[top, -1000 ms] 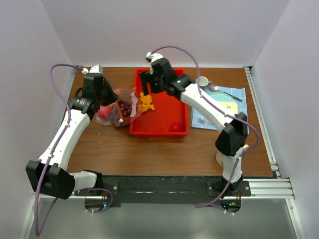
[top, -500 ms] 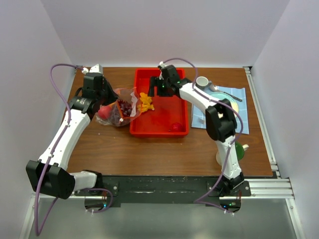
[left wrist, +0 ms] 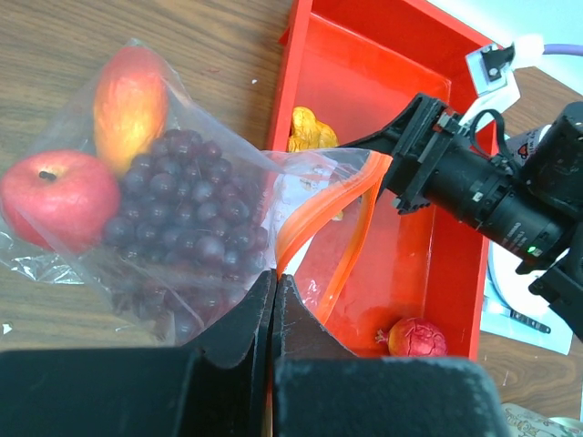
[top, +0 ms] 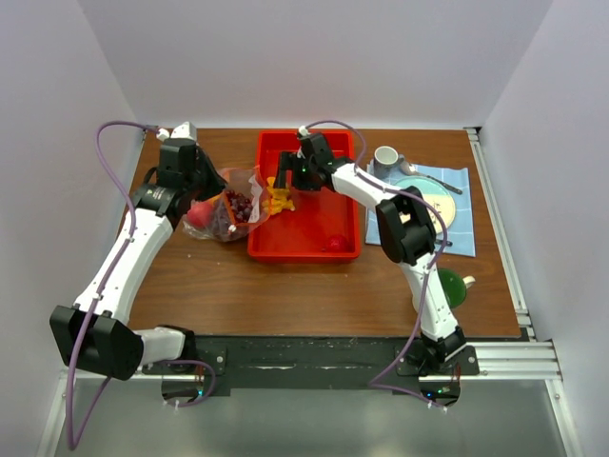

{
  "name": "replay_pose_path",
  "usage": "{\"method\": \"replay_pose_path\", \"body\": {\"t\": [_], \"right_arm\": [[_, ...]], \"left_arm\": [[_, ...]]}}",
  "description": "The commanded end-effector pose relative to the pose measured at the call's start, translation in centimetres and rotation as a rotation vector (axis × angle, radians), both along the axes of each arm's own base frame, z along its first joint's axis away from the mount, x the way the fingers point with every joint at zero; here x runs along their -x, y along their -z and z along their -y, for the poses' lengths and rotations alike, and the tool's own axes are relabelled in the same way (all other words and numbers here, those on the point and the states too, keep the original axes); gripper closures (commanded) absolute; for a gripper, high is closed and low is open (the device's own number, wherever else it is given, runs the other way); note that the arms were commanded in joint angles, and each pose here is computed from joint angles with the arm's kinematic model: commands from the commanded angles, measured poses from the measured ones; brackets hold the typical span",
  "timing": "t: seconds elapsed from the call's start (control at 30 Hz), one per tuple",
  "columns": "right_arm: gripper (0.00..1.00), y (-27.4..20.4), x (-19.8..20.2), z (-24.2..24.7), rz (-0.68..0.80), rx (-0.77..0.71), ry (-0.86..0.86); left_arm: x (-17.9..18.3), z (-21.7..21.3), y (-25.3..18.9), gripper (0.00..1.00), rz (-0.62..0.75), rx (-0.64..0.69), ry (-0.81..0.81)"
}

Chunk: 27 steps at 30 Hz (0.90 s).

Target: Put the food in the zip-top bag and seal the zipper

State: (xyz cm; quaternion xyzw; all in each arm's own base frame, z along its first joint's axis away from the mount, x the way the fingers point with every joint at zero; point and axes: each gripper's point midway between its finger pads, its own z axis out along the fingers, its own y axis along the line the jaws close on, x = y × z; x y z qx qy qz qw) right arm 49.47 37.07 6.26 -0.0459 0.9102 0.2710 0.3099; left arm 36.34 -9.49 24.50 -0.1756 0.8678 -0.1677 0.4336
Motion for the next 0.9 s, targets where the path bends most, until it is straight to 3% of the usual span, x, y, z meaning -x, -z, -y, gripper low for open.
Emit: {"method": "replay_pose_path", "body": {"t": [0.0, 0.57, 0.87], "right_arm": [[0.13, 0.2, 0.5, -1.7, -0.011, -0.06, -0.009], [0.28, -1.5, 2.5, -4.8, -0.074, -0.238, -0.084], [0.26, -2.3, 2.8, -5.4, -0.082, -0.274, -0.107]], "left_arm": [[-1.3, 0.1, -1.8, 1.0, 0.072, 0.032, -0.007], [-1.3, 0.3, -1.8, 1.0, 0.074, 0.042, -0.001], [-1.3, 0.4, -1.8, 1.0, 0.075, 0.045, 0.002]]}}
